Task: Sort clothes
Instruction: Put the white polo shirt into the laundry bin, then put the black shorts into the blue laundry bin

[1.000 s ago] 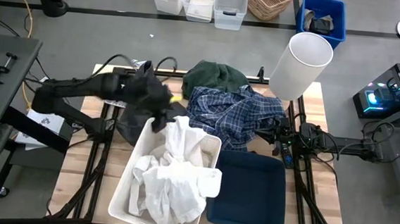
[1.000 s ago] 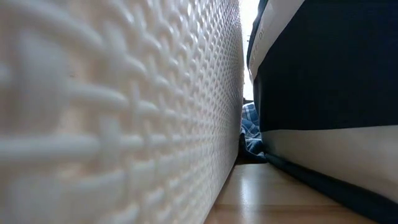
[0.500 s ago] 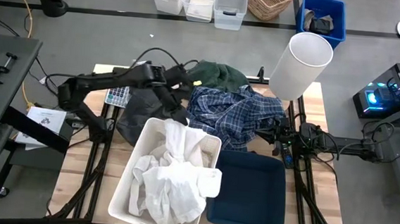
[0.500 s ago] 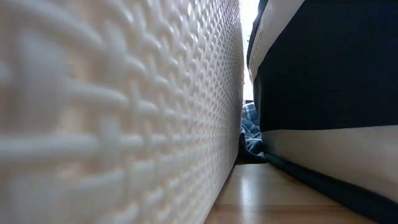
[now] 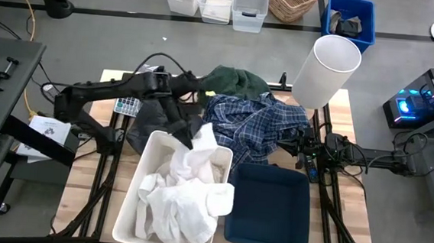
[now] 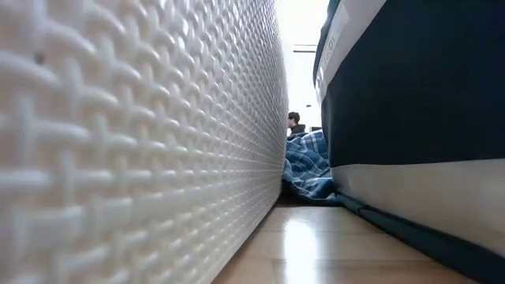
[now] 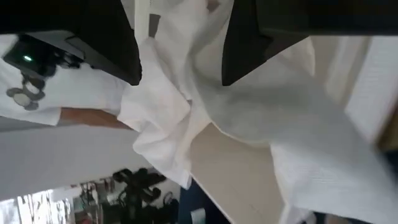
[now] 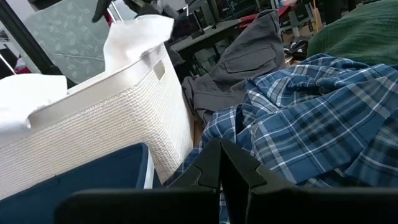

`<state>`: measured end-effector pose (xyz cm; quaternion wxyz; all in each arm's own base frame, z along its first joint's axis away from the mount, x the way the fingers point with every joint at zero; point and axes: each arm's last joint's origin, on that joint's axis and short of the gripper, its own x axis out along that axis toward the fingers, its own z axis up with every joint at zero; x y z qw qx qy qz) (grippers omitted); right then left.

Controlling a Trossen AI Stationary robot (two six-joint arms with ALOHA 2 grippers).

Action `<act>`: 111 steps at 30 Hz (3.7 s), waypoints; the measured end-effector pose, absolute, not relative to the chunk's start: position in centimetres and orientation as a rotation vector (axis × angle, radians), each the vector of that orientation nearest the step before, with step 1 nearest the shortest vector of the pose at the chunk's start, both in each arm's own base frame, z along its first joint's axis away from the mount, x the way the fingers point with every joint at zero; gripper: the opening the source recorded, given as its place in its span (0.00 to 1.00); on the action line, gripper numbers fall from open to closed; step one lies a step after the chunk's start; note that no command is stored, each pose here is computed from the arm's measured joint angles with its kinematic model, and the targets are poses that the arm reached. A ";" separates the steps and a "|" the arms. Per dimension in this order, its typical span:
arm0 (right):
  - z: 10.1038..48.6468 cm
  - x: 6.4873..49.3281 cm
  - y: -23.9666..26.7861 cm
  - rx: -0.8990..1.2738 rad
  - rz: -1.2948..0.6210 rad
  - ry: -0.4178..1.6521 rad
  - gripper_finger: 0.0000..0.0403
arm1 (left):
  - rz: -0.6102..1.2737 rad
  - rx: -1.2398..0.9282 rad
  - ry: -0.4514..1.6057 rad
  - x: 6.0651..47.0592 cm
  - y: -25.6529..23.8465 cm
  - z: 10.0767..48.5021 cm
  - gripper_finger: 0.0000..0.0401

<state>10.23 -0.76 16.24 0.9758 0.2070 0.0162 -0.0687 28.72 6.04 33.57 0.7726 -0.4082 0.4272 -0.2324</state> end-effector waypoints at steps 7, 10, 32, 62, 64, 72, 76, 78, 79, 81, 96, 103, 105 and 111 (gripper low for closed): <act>16.2 10.2 -0.8 0.417 -0.138 0.033 0.00 | -0.467 -0.743 0.933 27.5 2.4 35.3 0.49; 16.2 10.2 -0.8 0.417 -0.139 0.033 0.00 | -0.416 -0.623 0.966 27.7 -0.1 35.1 0.49; 16.2 10.2 -0.8 0.417 -0.138 0.033 0.00 | -0.142 -0.036 1.215 30.0 -14.1 27.1 0.49; 16.2 10.2 -0.8 0.417 -0.139 0.033 0.00 | 0.975 -0.614 1.072 17.3 15.4 32.0 0.49; 16.2 10.2 -0.8 0.417 -0.139 0.033 0.00 | 0.997 -0.644 1.104 17.0 15.9 30.4 0.49; 16.2 10.2 -0.8 0.417 -0.139 0.032 0.00 | 1.025 -0.739 1.227 15.3 15.5 26.5 0.50; 16.2 10.2 -0.8 0.417 -0.138 0.033 0.00 | 1.066 -0.723 1.217 15.1 15.5 25.3 0.54; 16.2 10.2 -0.8 0.417 -0.139 0.032 0.00 | 1.083 -0.730 1.196 15.0 15.8 24.2 0.56; 16.2 10.2 -0.8 0.417 -0.138 0.032 0.00 | 1.086 -0.751 1.183 15.1 15.9 23.6 0.57; 16.2 10.2 -0.8 0.417 -0.139 0.033 0.00 | 1.083 -0.813 1.159 15.2 16.0 22.0 0.59; 16.2 10.2 -0.8 0.417 -0.139 0.032 0.00 | 1.038 -0.991 1.250 16.3 16.6 12.6 0.60; 16.2 10.2 -0.8 0.417 -0.138 0.032 0.00 | 0.938 -0.910 1.275 16.8 17.0 13.3 0.30; 16.2 10.2 -0.8 0.417 -0.138 0.032 0.00 | 0.901 -0.900 1.280 16.9 17.1 13.4 0.11; 16.2 10.2 -0.8 0.417 -0.138 0.033 0.00 | 0.833 -0.840 1.266 17.4 17.0 15.1 0.06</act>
